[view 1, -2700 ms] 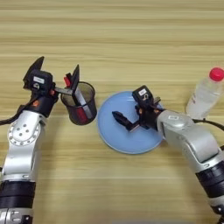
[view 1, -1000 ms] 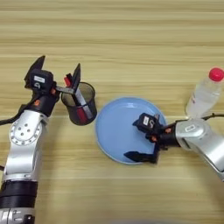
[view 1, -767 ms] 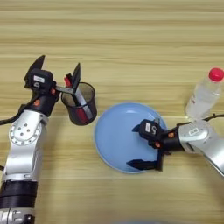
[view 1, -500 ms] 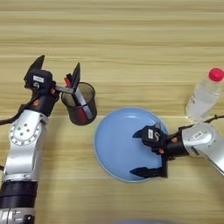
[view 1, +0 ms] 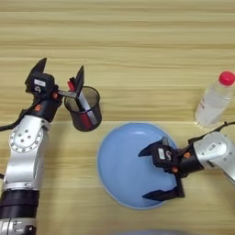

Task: Move the objects on the table

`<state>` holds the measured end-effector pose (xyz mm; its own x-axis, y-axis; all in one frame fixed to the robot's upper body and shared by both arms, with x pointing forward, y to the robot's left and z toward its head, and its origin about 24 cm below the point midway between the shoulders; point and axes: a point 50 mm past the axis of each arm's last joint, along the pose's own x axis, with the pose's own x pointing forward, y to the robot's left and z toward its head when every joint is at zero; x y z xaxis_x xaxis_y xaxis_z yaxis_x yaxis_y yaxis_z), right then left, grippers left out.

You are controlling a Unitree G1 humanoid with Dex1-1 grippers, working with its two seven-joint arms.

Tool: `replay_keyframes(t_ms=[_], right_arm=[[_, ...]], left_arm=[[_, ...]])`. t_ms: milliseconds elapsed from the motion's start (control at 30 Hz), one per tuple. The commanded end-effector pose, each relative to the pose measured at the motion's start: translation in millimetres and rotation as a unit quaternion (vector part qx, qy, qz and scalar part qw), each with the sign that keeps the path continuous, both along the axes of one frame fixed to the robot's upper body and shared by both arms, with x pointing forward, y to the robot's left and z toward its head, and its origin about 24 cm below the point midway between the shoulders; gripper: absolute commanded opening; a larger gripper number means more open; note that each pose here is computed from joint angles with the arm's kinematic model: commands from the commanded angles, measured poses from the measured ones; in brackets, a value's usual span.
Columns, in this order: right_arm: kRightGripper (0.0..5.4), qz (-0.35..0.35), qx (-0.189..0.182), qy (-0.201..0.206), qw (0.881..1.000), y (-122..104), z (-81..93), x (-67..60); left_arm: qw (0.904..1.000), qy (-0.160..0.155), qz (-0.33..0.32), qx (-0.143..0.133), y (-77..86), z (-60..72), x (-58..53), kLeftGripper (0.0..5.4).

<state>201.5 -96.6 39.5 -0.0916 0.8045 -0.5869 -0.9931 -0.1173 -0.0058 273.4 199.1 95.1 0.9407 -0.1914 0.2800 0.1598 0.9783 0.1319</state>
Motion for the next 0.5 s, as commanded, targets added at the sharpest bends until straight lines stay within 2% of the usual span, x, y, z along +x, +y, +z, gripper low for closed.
replay_keyframes(t_ms=[33,500], right_arm=[[5.40,0.015,-0.062,0.038,0.997,-14.9,-21.7,-16.3],[5.40,0.019,-0.086,0.030,0.996,-27.0,-25.1,-17.3]], left_arm=[[1.0000,0.003,0.000,0.007,2.8,0.8,0.0,5.36],[1.0000,0.003,0.000,0.005,2.9,1.0,-0.1,5.36]])
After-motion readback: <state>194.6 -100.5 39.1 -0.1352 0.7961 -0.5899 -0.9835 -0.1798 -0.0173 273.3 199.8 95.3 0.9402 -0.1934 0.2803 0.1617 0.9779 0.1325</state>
